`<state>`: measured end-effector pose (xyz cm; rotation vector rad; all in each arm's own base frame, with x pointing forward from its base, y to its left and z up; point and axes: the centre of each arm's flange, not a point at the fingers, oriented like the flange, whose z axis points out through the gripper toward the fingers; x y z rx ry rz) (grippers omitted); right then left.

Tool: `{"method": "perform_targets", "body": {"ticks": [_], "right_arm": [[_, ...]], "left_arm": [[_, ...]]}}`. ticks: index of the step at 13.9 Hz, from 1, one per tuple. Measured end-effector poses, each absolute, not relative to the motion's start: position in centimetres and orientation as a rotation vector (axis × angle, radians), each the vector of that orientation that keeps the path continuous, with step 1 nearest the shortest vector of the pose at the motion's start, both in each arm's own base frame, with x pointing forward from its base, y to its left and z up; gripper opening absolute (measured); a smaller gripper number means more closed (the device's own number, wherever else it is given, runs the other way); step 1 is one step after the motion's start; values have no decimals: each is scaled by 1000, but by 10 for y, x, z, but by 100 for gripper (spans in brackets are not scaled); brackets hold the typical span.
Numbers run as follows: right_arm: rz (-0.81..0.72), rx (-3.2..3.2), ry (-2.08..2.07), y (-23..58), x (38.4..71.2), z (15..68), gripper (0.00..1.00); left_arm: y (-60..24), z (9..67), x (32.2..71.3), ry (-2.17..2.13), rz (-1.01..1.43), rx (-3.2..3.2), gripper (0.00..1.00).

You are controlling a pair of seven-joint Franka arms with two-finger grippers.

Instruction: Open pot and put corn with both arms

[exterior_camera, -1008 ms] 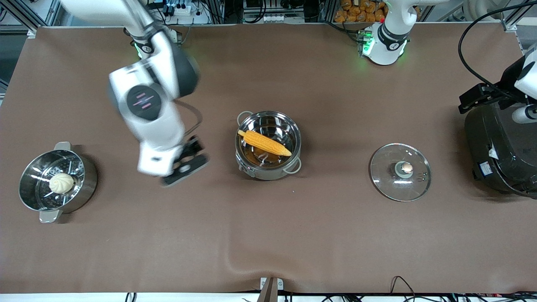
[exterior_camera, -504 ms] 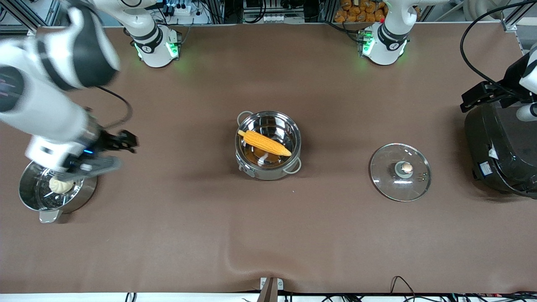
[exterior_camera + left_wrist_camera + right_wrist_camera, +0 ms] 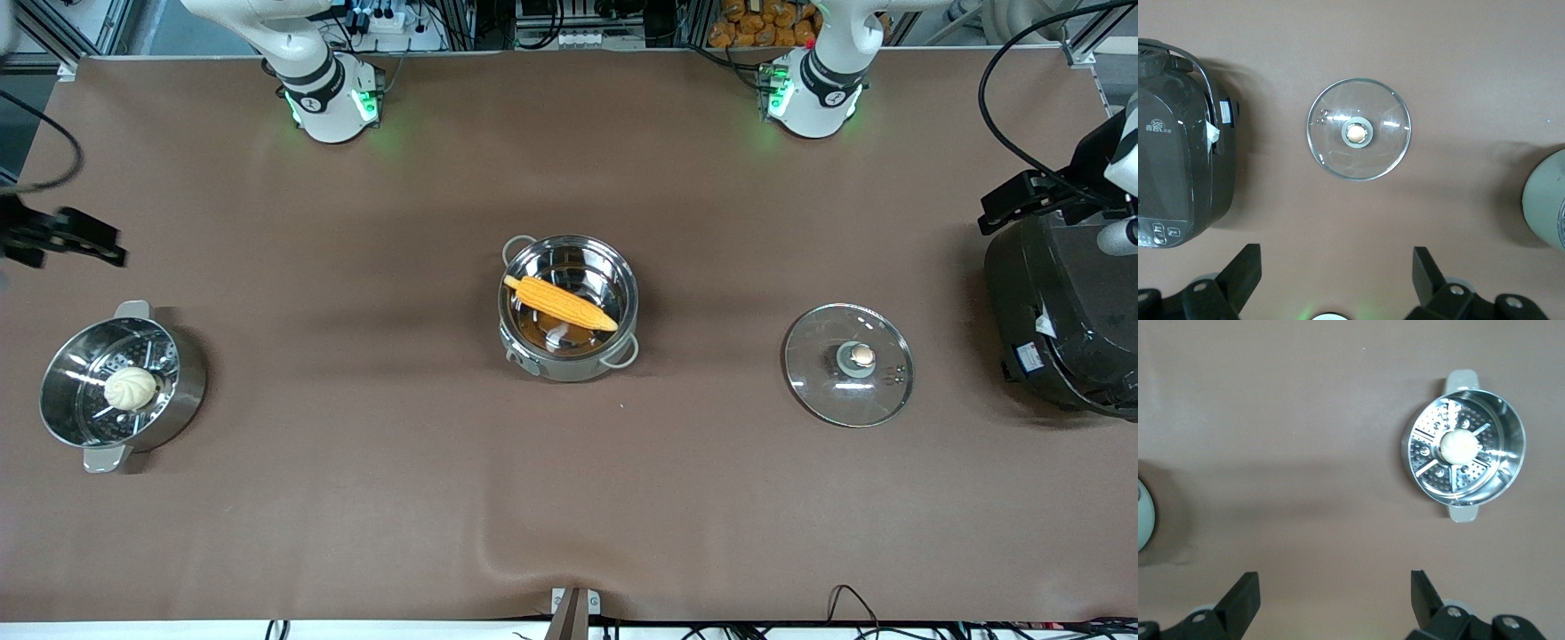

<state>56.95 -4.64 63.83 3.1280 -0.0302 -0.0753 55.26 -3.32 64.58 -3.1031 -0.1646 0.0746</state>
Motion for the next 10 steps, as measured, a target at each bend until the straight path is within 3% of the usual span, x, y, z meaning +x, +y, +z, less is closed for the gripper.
{"method": "perform_targets", "body": {"ticks": [4, 10], "right_arm": [[-81, 3148, -166, -59, 545, 663, 100], [-75, 3151, -75, -62, 545, 661, 100]], "left_arm": [[-33, 646, 552, -165, 77, -3103, 100], [-38, 645, 552, -150, 81, -3103, 100]]}}
